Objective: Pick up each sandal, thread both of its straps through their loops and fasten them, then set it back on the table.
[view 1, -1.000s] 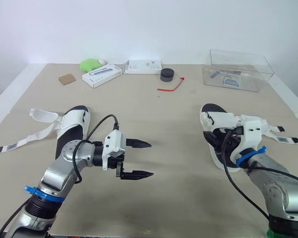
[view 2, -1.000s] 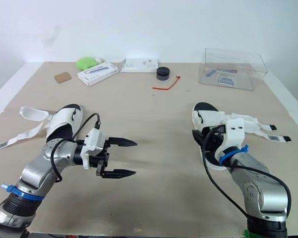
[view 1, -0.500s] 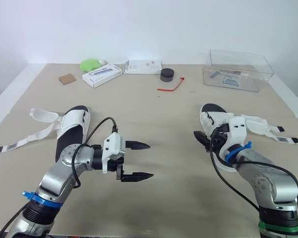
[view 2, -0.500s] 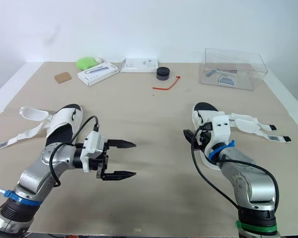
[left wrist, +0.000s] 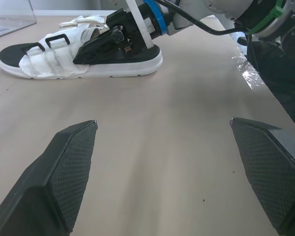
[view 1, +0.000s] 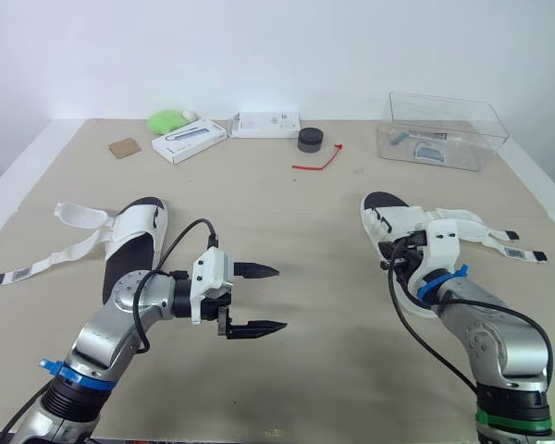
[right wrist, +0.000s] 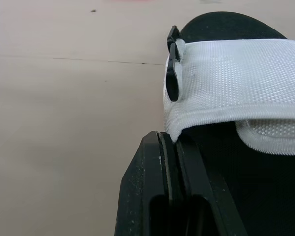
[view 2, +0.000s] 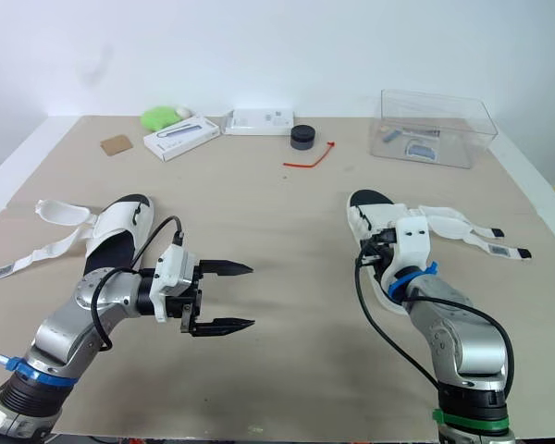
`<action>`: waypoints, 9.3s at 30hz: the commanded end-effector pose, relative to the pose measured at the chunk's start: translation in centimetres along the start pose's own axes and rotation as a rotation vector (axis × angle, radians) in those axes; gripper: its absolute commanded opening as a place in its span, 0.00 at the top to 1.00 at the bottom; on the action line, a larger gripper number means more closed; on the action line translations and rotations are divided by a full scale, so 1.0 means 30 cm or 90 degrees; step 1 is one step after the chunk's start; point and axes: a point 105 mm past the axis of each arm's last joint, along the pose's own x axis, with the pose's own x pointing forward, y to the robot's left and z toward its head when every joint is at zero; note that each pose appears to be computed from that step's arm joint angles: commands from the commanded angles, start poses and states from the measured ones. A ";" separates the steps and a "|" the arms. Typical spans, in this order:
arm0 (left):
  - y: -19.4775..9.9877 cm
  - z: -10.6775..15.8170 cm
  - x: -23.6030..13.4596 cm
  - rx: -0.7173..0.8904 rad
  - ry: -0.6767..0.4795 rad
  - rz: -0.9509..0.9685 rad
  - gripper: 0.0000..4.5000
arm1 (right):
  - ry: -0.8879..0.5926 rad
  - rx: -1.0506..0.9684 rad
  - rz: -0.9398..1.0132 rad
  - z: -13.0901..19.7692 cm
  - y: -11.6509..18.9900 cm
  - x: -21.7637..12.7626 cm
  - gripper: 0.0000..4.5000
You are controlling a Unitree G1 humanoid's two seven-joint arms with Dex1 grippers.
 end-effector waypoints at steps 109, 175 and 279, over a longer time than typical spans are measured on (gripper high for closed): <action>0.028 -0.072 -0.127 0.032 0.125 -0.035 1.00 | 0.094 0.204 0.487 0.353 0.257 0.298 0.99; 0.066 -0.089 -0.152 -0.008 0.123 -0.035 1.00 | 0.157 -0.061 0.675 0.065 0.450 -0.272 0.44; 0.068 -0.117 -0.126 -0.024 0.107 -0.020 1.00 | 0.388 0.269 0.566 0.177 0.432 -0.106 0.99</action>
